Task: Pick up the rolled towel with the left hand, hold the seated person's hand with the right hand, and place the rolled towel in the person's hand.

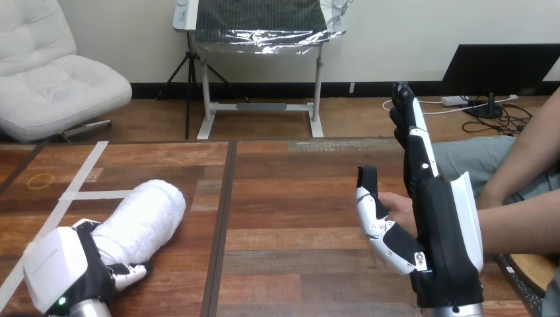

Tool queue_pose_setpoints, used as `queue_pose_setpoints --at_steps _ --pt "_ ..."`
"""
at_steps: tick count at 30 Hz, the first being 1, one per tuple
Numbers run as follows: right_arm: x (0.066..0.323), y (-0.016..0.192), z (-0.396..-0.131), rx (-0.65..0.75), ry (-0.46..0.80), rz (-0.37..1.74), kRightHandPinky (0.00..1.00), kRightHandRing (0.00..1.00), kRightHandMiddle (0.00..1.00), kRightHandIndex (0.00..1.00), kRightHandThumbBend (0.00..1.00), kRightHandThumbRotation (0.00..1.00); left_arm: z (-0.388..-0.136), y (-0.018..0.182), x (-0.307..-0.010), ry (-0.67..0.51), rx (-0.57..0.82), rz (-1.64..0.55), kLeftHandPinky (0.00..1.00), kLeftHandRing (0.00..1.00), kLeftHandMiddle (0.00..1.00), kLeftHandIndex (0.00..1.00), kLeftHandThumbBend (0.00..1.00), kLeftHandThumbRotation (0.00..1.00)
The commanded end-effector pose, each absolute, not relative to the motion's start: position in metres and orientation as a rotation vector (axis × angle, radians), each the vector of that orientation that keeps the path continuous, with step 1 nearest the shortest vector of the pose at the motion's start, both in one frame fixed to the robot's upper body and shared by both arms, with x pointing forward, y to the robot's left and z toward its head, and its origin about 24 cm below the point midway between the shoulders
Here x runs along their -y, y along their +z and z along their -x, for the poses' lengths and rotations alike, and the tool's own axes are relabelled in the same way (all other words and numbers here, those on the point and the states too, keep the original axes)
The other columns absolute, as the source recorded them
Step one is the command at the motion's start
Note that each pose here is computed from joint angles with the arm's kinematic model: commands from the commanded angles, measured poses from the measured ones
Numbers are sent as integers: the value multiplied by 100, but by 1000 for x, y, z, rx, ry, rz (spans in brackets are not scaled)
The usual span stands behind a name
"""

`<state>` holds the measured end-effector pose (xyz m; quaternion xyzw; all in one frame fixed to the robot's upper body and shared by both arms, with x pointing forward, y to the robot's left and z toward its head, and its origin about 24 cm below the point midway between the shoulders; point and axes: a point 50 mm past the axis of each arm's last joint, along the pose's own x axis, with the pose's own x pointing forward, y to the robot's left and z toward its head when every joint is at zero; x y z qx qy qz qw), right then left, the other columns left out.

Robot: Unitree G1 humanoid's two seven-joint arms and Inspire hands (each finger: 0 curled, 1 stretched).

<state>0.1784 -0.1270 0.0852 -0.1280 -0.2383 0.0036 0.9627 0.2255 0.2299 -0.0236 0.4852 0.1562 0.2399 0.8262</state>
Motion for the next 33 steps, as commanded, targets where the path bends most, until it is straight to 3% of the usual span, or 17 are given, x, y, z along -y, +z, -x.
queue_pose_setpoints --at_steps 1,21,33 --pt "124 101 -188 570 -8 238 100 100 100 100 0 0 -228 -23 -231 518 -285 -1025 48 49 53 56 82 0" --pt "125 101 -187 572 -15 243 100 100 100 100 0 0 -227 -21 -226 519 -142 -955 43 45 49 55 80 0" --pt "127 101 -188 570 -18 245 100 100 100 100 0 0 -226 -17 -218 484 -26 -663 41 43 48 54 75 0"
